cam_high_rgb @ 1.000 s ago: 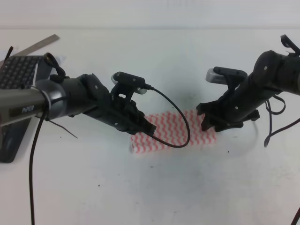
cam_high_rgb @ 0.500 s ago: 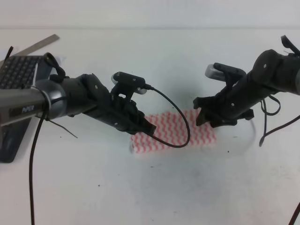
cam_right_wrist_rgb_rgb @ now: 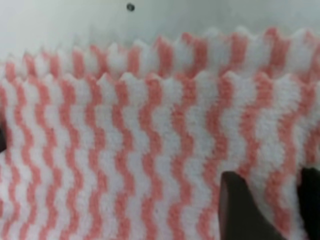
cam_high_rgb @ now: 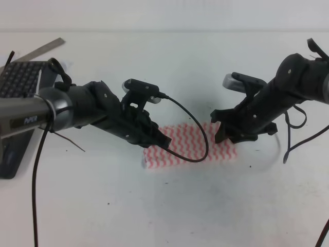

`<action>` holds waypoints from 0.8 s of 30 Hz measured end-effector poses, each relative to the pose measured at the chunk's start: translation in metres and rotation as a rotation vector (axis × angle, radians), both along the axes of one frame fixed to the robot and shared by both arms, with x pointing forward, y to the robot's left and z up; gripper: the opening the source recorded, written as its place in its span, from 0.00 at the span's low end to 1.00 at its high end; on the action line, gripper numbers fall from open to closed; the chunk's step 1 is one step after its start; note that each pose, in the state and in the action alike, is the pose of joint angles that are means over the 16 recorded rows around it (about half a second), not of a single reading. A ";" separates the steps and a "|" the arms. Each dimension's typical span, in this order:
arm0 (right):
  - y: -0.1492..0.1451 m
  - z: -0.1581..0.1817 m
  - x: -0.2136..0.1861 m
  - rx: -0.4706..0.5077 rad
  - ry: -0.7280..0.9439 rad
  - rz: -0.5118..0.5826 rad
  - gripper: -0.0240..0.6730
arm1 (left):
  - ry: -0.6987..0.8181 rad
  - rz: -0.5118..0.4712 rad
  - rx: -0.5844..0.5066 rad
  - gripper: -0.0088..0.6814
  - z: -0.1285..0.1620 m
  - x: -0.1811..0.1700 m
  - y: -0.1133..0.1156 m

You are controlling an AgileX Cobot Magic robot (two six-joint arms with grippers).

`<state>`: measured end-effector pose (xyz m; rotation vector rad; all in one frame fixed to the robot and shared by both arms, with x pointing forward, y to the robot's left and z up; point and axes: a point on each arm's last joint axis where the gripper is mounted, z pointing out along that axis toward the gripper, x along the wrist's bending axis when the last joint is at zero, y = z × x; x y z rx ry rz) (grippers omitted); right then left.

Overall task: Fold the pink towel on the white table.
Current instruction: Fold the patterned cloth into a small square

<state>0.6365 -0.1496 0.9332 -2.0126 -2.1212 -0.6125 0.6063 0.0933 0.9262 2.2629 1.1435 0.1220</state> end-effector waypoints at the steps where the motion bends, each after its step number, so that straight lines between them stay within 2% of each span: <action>1: 0.000 0.000 0.000 -0.002 0.001 0.003 0.40 | 0.000 0.000 0.000 0.01 0.000 0.000 0.000; 10: -0.002 0.004 0.002 -0.036 -0.017 0.026 0.37 | -0.002 0.000 0.000 0.01 0.000 0.000 0.000; 24: -0.010 0.011 0.010 -0.078 -0.015 0.013 0.43 | -0.001 -0.004 0.001 0.01 0.001 0.000 0.000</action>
